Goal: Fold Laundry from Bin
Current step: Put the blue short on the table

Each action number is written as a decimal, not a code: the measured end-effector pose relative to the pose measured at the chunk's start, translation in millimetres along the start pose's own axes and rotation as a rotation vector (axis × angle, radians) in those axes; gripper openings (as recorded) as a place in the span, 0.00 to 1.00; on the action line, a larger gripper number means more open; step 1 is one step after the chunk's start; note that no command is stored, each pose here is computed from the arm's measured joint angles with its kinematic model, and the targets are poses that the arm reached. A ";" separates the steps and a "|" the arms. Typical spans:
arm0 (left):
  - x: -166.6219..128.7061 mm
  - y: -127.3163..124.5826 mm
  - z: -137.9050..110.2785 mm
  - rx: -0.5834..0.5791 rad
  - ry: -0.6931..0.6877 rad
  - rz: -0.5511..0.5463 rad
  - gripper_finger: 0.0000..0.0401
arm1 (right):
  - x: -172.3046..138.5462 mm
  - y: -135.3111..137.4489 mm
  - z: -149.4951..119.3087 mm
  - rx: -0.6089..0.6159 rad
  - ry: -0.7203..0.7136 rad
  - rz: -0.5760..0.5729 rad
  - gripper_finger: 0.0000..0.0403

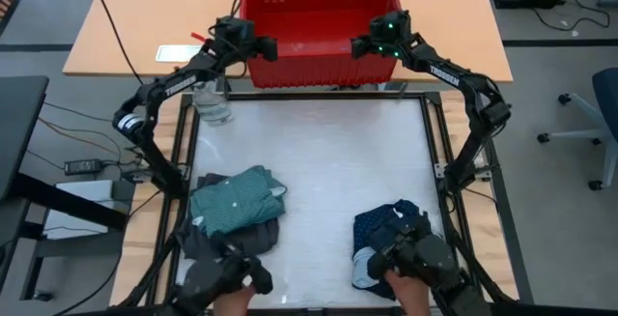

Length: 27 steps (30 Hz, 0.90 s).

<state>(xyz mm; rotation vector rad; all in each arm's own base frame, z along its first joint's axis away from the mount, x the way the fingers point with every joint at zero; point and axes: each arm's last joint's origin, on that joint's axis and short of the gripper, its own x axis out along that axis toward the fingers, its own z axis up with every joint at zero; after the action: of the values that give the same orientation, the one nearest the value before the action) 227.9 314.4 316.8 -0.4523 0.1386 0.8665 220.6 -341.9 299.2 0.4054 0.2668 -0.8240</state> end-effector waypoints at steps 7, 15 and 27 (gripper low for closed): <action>13.9 4.9 -20.8 0.027 0.159 -0.001 0.43 | -18.4 3.5 -9.9 0.066 0.204 0.036 0.45; -4.1 -36.6 -41.5 0.033 0.332 -0.047 0.43 | -52.1 9.6 -19.2 0.156 0.408 0.022 0.45; -32.4 -74.2 -65.6 0.028 0.569 -0.078 0.43 | -92.7 32.2 -29.6 0.177 0.625 0.021 0.45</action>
<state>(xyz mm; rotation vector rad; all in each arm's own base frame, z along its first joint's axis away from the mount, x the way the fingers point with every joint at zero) 267.7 221.4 291.9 -0.6650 0.6511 0.6392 182.2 -248.4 316.2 0.8296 0.7698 -0.6844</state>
